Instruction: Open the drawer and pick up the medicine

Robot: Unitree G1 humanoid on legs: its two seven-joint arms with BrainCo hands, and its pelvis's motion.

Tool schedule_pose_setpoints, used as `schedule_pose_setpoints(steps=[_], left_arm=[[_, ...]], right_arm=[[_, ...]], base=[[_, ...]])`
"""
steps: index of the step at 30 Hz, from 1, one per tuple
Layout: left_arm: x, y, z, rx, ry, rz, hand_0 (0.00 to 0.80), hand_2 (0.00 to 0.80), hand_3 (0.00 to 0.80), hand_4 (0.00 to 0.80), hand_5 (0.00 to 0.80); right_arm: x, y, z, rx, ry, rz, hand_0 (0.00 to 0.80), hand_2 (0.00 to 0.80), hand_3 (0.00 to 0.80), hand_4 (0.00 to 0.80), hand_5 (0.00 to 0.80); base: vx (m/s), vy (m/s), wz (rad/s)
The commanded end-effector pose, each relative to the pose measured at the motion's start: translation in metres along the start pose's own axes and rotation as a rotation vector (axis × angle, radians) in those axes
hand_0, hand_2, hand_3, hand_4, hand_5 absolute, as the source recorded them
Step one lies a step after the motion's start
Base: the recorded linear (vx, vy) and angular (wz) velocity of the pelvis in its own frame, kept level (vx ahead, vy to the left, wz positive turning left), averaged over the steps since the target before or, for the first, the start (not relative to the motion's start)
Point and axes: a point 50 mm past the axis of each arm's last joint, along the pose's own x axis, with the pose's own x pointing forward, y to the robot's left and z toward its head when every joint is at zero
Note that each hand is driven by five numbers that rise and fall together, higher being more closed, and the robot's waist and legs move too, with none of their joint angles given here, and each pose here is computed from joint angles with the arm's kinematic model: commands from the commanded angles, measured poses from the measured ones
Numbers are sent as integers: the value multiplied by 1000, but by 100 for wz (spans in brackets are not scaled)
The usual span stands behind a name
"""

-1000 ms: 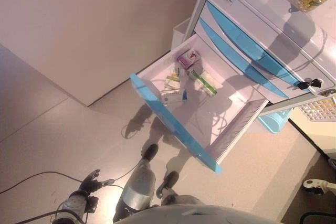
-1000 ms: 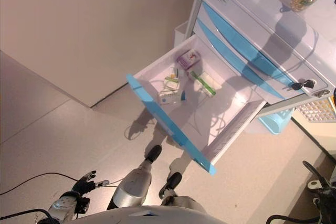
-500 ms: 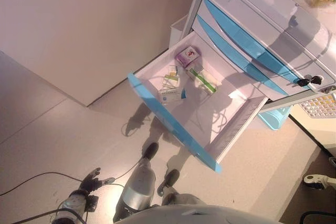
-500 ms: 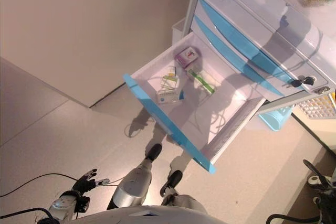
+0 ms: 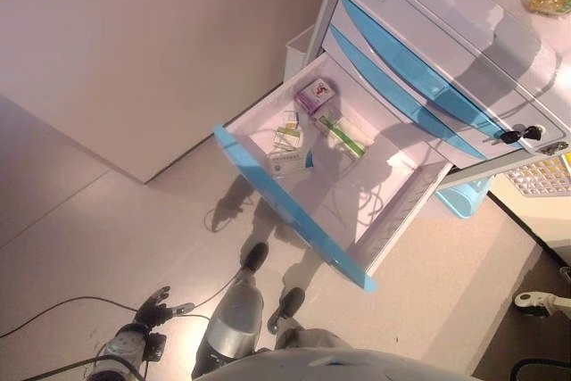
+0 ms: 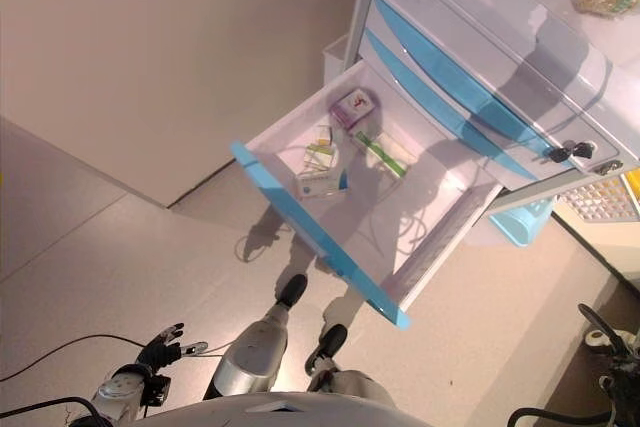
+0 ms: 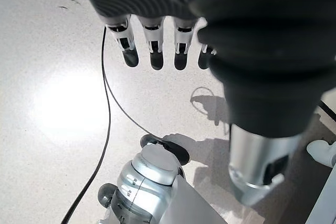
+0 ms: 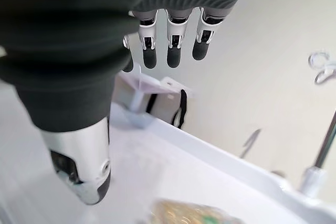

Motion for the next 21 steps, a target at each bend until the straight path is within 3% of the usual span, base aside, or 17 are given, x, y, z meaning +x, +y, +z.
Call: schedule_pose_setpoints(steps=[1,6,10,15,18,21], left_arm=[[-9,11,-21,61,62,18,0,0,0,0,0],[-10,2,-29,101,98,-13,0,0,0,0,0],[-9,-16,-31,143,111,-72,0,0,0,0,0],[-3,-45,-20,212,94,-170,0,0,0,0,0],[0,-53,-14,245,84,-190,0,0,0,0,0],[6,-65,1,259,70,-213,0,0,0,0,0]], right_arm=[[-5,-43,-7,213,-10,-274,0,0,0,0,0],[-14,-52,-14,521,-25,-519,0,0,0,0,0],[-28,-22,-23,861,-37,-590,0,0,0,0,0],[-73,90,-31,1239,8,-444,0,0,0,0,0],[-108,150,-29,1330,101,-355,0,0,0,0,0],[-167,226,-14,1355,211,-179,0,0,0,0,0]], base=[[-17,8,-7],[-10,9,-6],[-12,59,-20],[-31,63,-40],[-17,8,-61],[-26,-29,-58]])
